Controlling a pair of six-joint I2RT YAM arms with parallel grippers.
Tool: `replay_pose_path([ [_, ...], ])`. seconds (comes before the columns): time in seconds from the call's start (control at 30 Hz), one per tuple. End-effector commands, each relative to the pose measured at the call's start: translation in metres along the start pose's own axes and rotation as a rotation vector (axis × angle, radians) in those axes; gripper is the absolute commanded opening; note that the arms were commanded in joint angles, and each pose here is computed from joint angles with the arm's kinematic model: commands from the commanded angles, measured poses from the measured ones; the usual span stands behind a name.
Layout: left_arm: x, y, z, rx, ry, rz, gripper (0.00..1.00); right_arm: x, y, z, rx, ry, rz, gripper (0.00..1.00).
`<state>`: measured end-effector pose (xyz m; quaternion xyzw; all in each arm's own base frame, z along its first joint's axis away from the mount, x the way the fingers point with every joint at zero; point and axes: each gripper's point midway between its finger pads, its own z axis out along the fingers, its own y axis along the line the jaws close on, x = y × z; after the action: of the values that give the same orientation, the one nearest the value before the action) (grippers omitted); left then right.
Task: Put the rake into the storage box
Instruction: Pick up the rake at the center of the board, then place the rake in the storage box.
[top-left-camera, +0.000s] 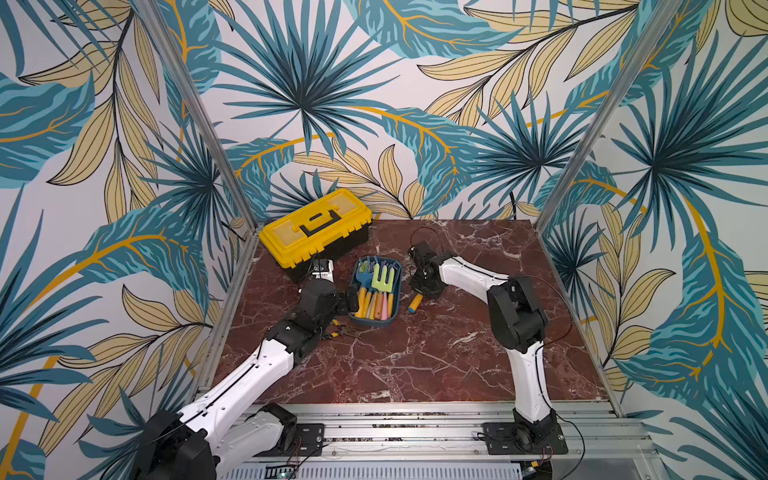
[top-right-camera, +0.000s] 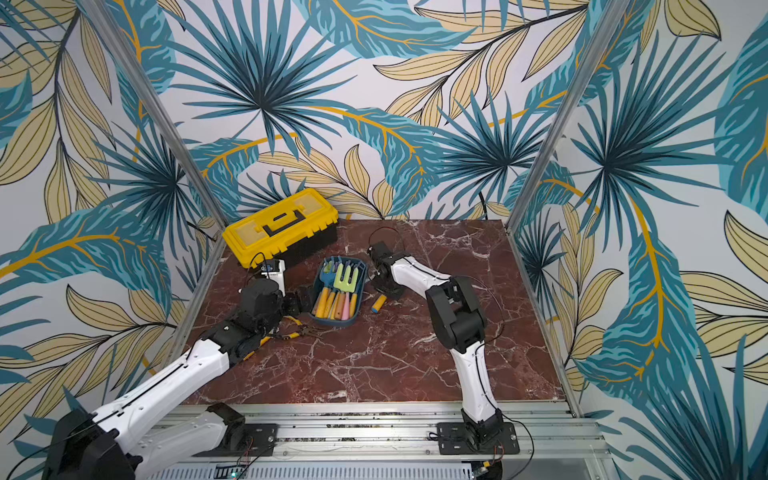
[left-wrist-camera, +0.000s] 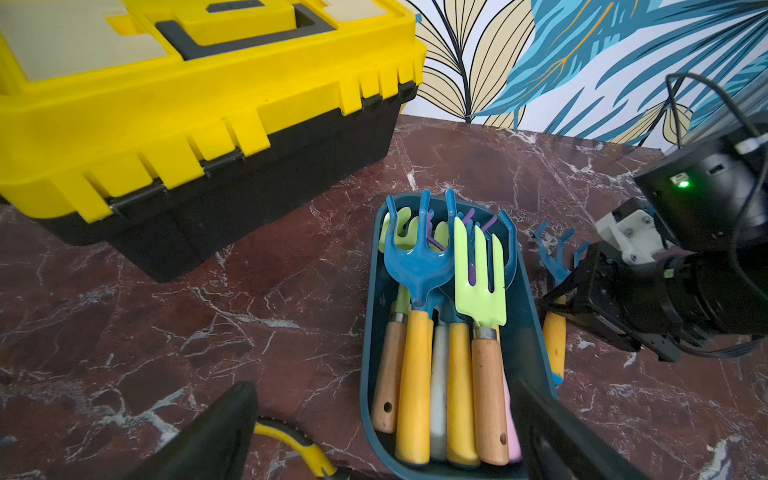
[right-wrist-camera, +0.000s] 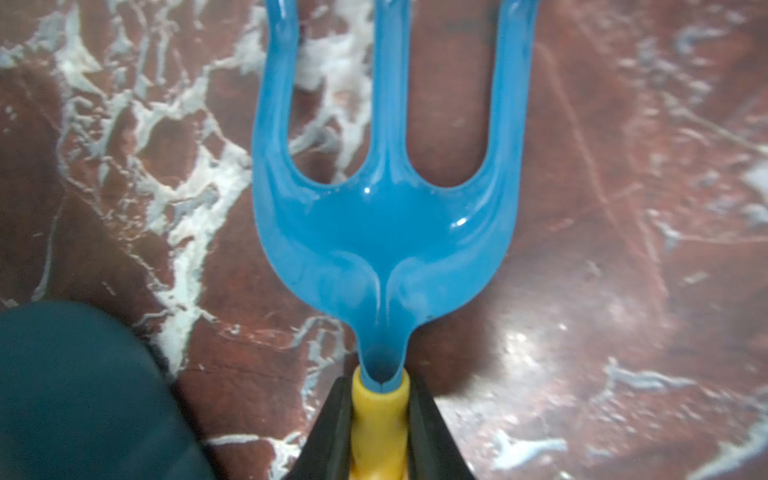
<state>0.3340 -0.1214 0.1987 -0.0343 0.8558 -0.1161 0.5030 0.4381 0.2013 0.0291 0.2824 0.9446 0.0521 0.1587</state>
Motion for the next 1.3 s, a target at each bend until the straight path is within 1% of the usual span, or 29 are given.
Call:
replay_pose_path([
  [0.0,0.001,0.003,0.000,-0.005,-0.011,-0.005,1.00,-0.008,-0.023,-0.028,0.033,-0.037,-0.015,0.20],
  [0.17,0.002,0.004,0.001,-0.009,-0.009,-0.004,1.00,-0.022,-0.027,-0.071,-0.014,-0.115,-0.069,0.20],
  [0.27,0.001,0.004,0.000,-0.011,-0.011,-0.005,1.00,-0.028,-0.022,-0.097,-0.069,-0.144,-0.098,0.20],
  [0.37,0.001,0.005,-0.001,-0.015,-0.015,-0.005,1.00,-0.027,-0.011,-0.117,-0.145,-0.143,-0.130,0.20],
  [0.5,-0.001,0.008,-0.003,-0.025,-0.030,-0.008,1.00,-0.016,0.013,-0.133,-0.242,-0.114,-0.177,0.20],
  [0.7,-0.006,0.017,-0.011,-0.059,-0.077,-0.030,1.00,0.021,0.063,-0.141,-0.348,-0.041,-0.277,0.20],
  [0.83,-0.008,0.024,-0.015,-0.080,-0.107,-0.059,1.00,0.045,0.088,-0.141,-0.380,-0.010,-0.324,0.20],
  [1.03,-0.004,0.033,-0.011,-0.099,-0.089,-0.105,1.00,0.072,0.125,-0.132,-0.425,0.042,-0.381,0.21],
  [1.27,0.000,0.041,-0.007,-0.101,-0.062,-0.159,1.00,0.085,0.157,-0.119,-0.427,0.061,-0.441,0.21],
])
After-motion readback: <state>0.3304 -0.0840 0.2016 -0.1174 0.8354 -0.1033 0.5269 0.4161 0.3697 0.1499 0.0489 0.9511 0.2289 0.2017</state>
